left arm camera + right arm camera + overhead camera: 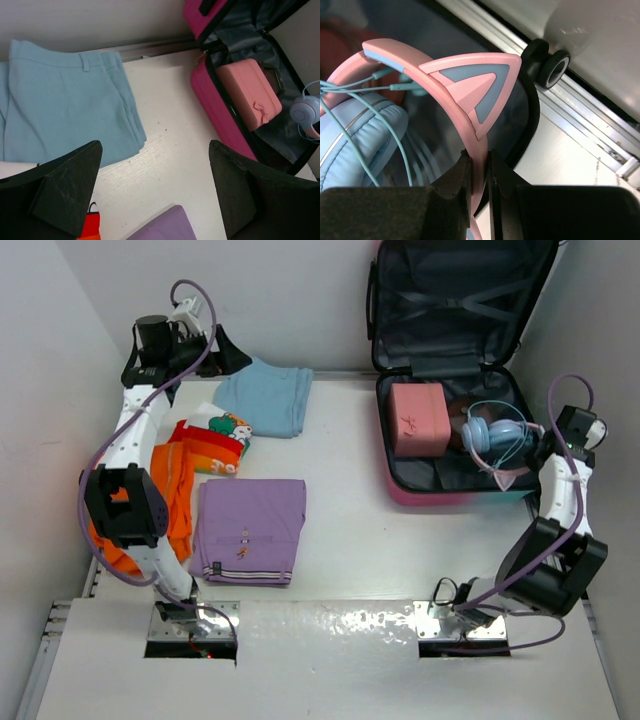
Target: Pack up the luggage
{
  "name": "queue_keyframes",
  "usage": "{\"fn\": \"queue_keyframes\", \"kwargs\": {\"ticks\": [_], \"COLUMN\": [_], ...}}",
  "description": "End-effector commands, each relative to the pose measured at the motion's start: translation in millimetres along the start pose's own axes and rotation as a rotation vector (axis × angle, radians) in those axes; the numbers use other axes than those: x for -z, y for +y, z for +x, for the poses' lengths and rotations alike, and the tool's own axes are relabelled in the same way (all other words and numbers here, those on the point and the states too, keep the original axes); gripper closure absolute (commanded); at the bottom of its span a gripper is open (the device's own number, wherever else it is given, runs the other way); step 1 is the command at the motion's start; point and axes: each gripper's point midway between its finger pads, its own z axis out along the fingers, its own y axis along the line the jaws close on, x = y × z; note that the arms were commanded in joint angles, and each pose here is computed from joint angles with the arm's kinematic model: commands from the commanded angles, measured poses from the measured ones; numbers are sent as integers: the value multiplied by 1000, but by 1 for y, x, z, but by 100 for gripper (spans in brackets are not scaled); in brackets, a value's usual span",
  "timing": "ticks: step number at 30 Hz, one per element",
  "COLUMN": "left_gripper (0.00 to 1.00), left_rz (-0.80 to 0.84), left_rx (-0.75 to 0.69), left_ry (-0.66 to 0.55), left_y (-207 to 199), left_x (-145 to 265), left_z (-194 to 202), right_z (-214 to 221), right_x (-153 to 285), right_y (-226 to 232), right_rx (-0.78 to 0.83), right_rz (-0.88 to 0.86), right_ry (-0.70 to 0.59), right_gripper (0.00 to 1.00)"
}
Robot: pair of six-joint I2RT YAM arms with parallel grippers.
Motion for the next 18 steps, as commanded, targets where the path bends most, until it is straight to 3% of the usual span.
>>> {"fn": "queue_keyframes", "kwargs": {"ticks": [1,8,13,16,18], "left_gripper": [16,16,16,16,16], "left_rz": [-10,-38,-44,-45,-43], "left_rx": [-8,-23,-21,-6,-4], "left_ry": [-40,-40,-36,-38,-42], "left_y": [10,19,21,22,21], "left_x": [3,5,5,3,3], "left_z": [-14,-15,-13,-13,-14], "right_z": [-37,-9,7,28,23], "right_x": [-8,-57,-73,-72,-68], "right_y": [12,-5,-4,-4,-4], "right_rx": [-125,-192,-79,7,75], "right_rz": [0,97,88,72,68], "right_ry": [-148,-91,4,79,40], "right_gripper": [100,100,100,87,73]}}
